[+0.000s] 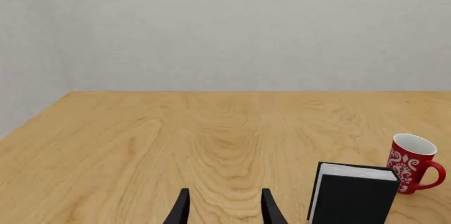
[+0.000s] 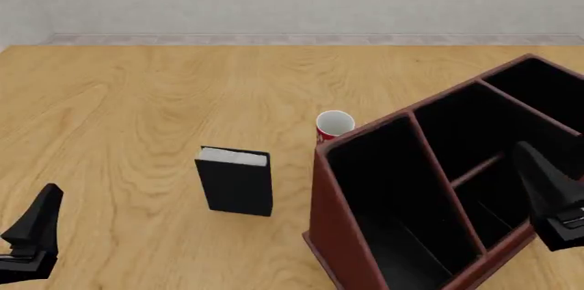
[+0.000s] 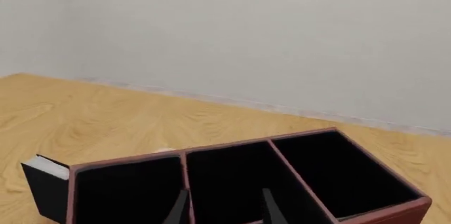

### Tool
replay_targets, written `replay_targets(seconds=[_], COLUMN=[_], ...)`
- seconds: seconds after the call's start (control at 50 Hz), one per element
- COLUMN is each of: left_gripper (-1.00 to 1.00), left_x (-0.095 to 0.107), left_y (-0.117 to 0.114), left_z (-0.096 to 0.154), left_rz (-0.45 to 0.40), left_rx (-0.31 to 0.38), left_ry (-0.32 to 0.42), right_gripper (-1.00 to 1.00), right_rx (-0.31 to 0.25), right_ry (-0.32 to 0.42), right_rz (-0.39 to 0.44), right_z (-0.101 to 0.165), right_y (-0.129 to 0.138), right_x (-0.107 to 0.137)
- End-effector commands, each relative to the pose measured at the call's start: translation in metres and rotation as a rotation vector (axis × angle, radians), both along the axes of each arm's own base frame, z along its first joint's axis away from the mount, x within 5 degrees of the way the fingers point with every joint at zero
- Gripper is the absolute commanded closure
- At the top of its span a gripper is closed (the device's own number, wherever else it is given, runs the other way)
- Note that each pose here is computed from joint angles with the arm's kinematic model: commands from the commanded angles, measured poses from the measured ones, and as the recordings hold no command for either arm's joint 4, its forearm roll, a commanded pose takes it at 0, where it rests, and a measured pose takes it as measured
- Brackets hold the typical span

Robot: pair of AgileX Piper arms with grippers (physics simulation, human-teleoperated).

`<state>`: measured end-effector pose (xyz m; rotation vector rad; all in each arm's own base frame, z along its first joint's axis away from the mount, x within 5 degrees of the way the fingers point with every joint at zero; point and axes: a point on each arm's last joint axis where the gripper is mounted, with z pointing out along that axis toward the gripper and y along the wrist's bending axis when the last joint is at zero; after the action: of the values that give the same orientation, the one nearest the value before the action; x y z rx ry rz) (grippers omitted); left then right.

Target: Pick up the book and place it in the left compartment of the caddy.

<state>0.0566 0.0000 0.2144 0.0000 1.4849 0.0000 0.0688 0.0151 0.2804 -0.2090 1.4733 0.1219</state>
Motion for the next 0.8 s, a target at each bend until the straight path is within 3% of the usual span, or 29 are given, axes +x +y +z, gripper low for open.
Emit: replay_targets(seconds=[0.02, 0.42, 0.8], left_gripper=[-1.00, -1.00, -1.00], left_x=[0.000, 0.000, 0.000], left_y=[0.000, 0.000, 0.000], left_z=[0.000, 0.000, 0.000], left_rz=[0.000, 0.000, 0.000], left_rx=[0.000, 0.000, 0.000], left_ry=[0.000, 0.000, 0.000], right_gripper=[-1.00, -1.00, -1.00], right_rx=[-0.016, -0.028, -0.105], right_ry=[0.003, 0.051, 0.089], right_rz=[0.057, 0.135, 0.209], right_z=[0.020, 0.066, 0.105], right_y=[0.008, 0.029, 0.054], right_x=[0.012, 0.051, 0.083])
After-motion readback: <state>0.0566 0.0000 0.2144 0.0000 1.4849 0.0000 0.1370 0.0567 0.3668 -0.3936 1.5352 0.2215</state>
